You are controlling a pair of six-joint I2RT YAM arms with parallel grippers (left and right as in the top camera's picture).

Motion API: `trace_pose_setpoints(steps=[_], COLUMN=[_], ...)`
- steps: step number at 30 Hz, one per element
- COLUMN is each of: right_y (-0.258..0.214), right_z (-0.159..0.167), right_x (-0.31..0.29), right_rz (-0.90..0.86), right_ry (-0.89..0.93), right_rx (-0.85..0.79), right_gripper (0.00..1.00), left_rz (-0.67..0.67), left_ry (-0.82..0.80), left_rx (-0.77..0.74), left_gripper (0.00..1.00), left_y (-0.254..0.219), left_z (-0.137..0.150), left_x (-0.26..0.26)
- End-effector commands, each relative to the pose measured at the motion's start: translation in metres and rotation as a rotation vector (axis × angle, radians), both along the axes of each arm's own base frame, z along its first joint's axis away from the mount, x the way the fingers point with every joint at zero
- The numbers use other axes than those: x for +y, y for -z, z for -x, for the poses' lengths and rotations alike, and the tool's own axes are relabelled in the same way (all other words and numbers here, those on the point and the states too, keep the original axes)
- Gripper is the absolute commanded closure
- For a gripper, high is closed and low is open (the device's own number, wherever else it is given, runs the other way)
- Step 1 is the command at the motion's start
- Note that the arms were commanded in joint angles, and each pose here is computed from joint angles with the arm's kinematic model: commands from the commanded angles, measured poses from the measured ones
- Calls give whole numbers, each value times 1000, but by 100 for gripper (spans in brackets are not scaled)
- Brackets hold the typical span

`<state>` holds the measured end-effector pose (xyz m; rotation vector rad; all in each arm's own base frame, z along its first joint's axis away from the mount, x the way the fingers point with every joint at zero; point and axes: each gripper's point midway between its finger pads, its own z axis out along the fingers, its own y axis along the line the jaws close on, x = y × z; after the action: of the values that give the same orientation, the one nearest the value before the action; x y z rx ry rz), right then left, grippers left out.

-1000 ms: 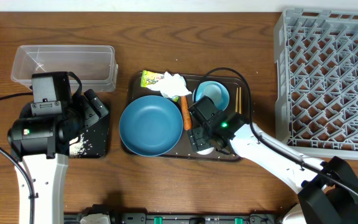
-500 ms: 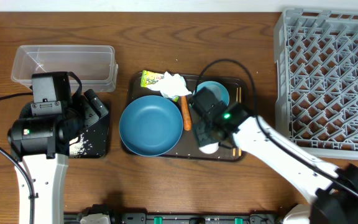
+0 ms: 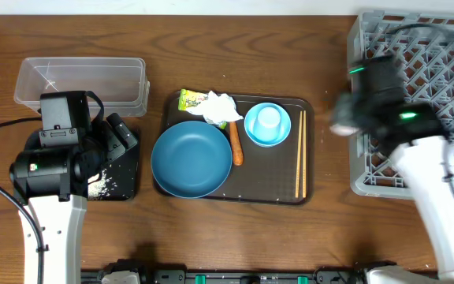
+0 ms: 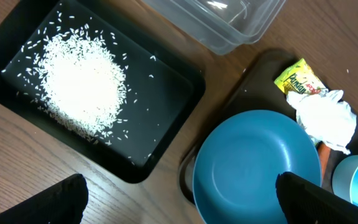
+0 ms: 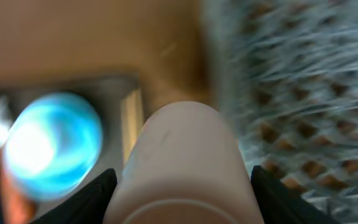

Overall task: Sort waste into correct bins and load items into the dishwasher rack
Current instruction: 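Lift the white cup and carry it into the grey dish rack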

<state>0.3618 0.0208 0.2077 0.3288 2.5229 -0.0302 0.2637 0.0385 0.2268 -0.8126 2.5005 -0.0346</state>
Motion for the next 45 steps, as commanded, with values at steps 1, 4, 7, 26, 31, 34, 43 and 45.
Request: trace_pose_setpoints(steps=[1, 4, 7, 26, 31, 34, 43, 45], right_y=[-19, -24, -25, 58, 37, 9, -50, -43], right_z=[-10, -17, -22, -34, -29, -31, -12, -8], right_x=[-65, -116, -157, -204, -194, -174, -116, -113], right_rz=[16, -15, -53, -83, -106, -170, -192, -161], right_ry=[109, 182, 257, 329, 304, 236, 105, 118], right_rx=[-74, -134, -186, -24, -61, -141, -239, -199], right_gripper=[45, 45, 47, 17, 14, 13, 15, 17], left_rz=[-4, -4, -4, -4, -4, -4, -4, -4], left_ry=[-17, -17, -17, -17, -17, -17, -17, -17], left_rx=[-14, -14, -14, -14, -14, -14, -14, -14], left_gripper=[1, 1, 1, 1, 1, 1, 1, 1], left_y=[-5, -5, -5, -5, -5, -5, -5, -5], left_z=[-1, -1, -1, -1, -1, -1, -1, -1], left_x=[3, 3, 3, 3, 3, 3, 3, 3])
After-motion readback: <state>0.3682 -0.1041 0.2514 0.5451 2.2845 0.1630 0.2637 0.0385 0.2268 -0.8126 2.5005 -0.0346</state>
